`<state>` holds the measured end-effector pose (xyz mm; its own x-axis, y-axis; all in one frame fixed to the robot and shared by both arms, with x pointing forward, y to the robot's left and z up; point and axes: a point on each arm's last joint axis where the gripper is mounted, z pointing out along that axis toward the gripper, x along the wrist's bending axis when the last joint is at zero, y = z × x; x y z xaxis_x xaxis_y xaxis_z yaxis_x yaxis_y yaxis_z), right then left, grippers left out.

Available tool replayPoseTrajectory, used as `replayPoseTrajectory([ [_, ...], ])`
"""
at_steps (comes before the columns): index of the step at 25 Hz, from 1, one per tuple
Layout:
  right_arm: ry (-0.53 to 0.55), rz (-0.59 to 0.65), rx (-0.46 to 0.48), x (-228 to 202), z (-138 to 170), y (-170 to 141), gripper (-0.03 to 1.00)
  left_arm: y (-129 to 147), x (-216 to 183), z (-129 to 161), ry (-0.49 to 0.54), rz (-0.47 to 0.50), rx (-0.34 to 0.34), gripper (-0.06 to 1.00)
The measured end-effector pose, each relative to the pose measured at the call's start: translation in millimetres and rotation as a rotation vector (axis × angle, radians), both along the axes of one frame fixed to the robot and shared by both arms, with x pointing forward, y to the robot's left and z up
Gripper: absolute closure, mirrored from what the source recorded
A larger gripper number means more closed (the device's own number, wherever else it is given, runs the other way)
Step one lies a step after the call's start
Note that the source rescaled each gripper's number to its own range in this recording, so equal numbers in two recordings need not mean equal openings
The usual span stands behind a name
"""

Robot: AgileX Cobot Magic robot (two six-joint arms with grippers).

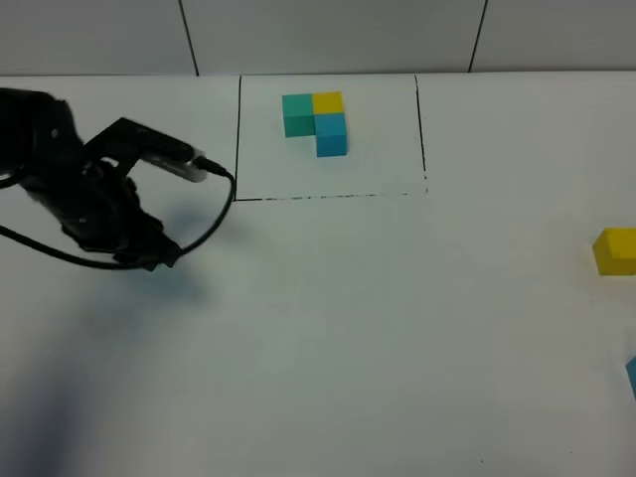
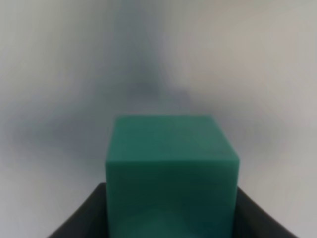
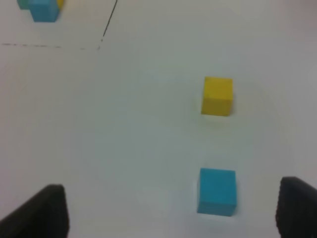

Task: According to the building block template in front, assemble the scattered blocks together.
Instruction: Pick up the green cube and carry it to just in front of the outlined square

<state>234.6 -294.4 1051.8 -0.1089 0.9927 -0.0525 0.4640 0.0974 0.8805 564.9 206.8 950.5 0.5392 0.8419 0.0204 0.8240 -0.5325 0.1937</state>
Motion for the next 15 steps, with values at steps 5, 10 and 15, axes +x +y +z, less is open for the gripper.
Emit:
replayPoseTrajectory([
  [5,0.000,0.000,0.000,0.0,0.0,0.0,0.26,-46.8,12.9,20.0,-0.077,-0.382,0.084,0.94],
  [10,0.000,0.000,0.000,0.0,0.0,0.0,0.26,-88.2,29.0,10.9,0.006,-0.570,0.127,0.94],
  [15,0.000,0.000,0.000,0.0,0.0,0.0,0.26,-130.1,44.4,-3.1,0.044,-0.717,0.150,0.94],
])
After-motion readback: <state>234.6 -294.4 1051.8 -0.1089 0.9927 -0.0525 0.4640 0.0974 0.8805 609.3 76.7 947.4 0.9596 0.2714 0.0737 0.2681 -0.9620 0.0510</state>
